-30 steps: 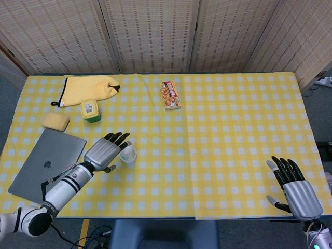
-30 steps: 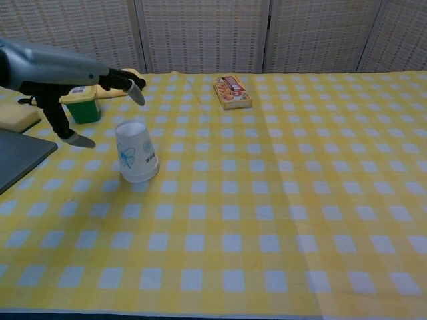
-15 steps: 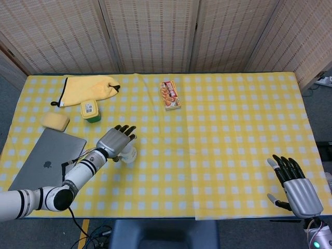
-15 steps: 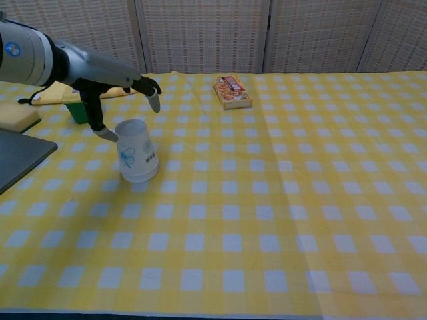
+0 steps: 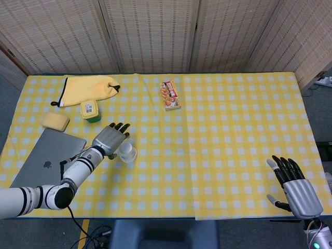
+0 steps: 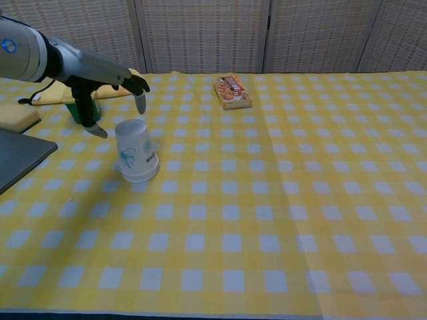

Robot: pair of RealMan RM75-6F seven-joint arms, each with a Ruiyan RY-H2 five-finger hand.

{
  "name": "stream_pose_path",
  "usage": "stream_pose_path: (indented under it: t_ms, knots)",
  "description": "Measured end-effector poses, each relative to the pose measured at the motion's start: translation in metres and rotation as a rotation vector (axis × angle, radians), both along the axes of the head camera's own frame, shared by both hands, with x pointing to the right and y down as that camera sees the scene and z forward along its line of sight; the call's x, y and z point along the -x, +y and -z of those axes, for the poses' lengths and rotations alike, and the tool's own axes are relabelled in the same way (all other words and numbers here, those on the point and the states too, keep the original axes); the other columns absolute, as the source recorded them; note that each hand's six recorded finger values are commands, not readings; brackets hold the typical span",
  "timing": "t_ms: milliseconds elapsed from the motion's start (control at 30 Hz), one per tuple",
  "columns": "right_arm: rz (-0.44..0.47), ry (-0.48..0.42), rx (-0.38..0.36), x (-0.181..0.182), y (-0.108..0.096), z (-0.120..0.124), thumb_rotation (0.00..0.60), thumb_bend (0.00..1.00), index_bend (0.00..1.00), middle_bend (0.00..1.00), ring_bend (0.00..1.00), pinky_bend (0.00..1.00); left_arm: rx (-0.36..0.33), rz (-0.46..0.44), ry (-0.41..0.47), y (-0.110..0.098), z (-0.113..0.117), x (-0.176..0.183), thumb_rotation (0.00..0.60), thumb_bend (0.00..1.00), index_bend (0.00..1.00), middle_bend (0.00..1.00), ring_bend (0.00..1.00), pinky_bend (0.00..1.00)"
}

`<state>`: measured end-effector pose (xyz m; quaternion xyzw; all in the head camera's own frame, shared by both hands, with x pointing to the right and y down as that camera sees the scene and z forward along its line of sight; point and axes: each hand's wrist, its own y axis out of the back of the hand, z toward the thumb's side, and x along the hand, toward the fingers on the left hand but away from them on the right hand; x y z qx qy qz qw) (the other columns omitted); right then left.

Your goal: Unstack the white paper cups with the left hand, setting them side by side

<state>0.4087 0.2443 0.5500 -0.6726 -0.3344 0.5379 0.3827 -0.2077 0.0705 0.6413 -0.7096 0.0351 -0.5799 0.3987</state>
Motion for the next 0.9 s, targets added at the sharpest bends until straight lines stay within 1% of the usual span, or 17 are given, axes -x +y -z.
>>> stream_pose_path:
  t_ms: [433,900]
  knots:
    - [0.003,-0.003,-0.006,0.0,0.0015,0.002,0.6,0.19,0.0,0.0,0.0,0.0,0.008,0.007,-0.006,0.0057,-0.0054,0.0048,0.6,0.3,0.27,0.0,0.0,0.16]
    - [0.002,0.001,-0.004,-0.0004,0.001,0.0011,0.6,0.19,0.0,0.0,0.0,0.0,0.012,0.011,0.007,0.0054,-0.0086,0.0025,0.6,0.3,0.28,0.0,0.0,0.16]
